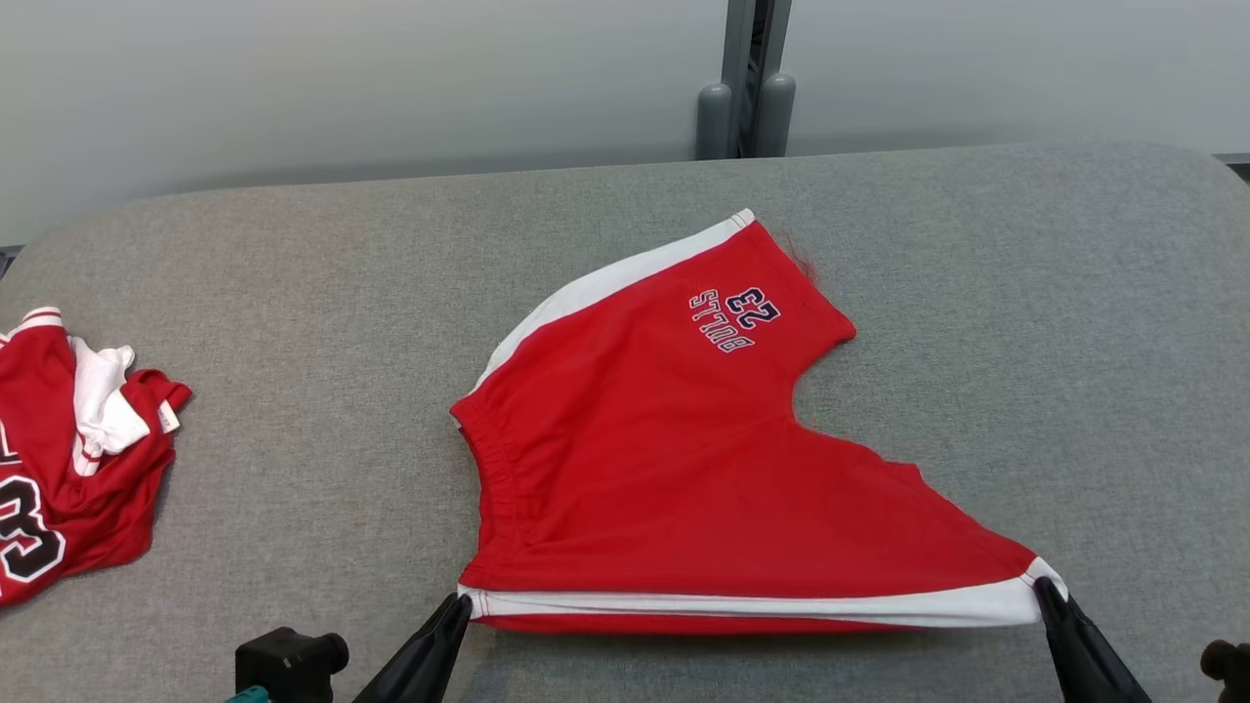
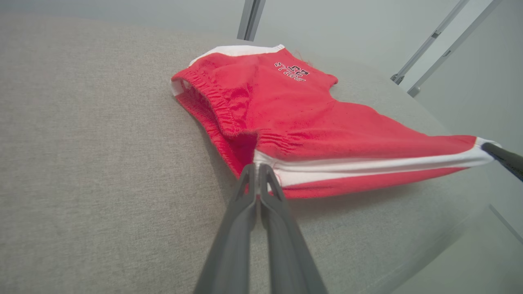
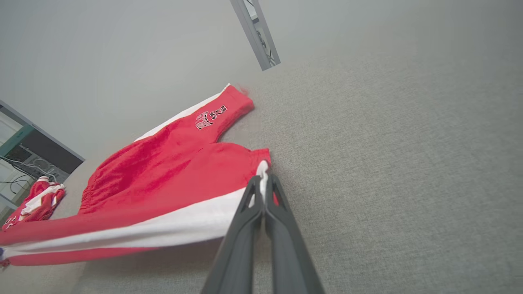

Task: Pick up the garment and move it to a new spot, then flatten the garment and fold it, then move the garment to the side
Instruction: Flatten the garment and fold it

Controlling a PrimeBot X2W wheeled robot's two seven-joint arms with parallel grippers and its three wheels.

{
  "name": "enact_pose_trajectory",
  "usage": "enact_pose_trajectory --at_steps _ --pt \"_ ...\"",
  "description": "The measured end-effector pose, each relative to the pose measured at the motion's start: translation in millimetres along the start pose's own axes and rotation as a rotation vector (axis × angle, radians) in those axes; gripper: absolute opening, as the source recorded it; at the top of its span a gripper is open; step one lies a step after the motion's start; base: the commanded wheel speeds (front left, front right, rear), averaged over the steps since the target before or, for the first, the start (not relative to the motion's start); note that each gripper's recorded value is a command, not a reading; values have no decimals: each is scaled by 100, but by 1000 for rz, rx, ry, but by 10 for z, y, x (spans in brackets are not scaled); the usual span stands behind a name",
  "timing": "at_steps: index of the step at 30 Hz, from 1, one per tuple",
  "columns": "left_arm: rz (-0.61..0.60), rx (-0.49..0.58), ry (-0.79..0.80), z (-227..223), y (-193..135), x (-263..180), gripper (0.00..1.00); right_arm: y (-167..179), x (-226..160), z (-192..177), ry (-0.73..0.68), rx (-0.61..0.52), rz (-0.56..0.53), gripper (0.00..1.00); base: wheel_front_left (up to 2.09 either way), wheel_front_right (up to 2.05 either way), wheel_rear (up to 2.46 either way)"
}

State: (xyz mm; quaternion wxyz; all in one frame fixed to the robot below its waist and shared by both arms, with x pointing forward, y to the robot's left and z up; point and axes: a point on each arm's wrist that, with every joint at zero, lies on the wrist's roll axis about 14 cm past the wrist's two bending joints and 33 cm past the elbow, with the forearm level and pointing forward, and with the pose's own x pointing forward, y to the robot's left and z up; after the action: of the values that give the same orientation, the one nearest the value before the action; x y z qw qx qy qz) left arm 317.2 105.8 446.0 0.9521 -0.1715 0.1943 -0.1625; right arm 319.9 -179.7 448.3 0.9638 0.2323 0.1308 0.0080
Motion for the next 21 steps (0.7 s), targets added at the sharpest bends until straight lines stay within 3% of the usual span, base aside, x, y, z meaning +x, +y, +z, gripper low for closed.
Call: enact_pose_trajectory --at_steps 9,14,21 --pt "22 -17 -24 198 21 13 0 103 167 354 -61 -64 27 0 0 0 0" --pt "23 -17 -56 382 119 202 0 307 568 647 -125 -115 83 0 0 0 0" --pt "1 -22 -86 588 246 596 0 567 1358 784 -105 -162 156 0 0 0 0"
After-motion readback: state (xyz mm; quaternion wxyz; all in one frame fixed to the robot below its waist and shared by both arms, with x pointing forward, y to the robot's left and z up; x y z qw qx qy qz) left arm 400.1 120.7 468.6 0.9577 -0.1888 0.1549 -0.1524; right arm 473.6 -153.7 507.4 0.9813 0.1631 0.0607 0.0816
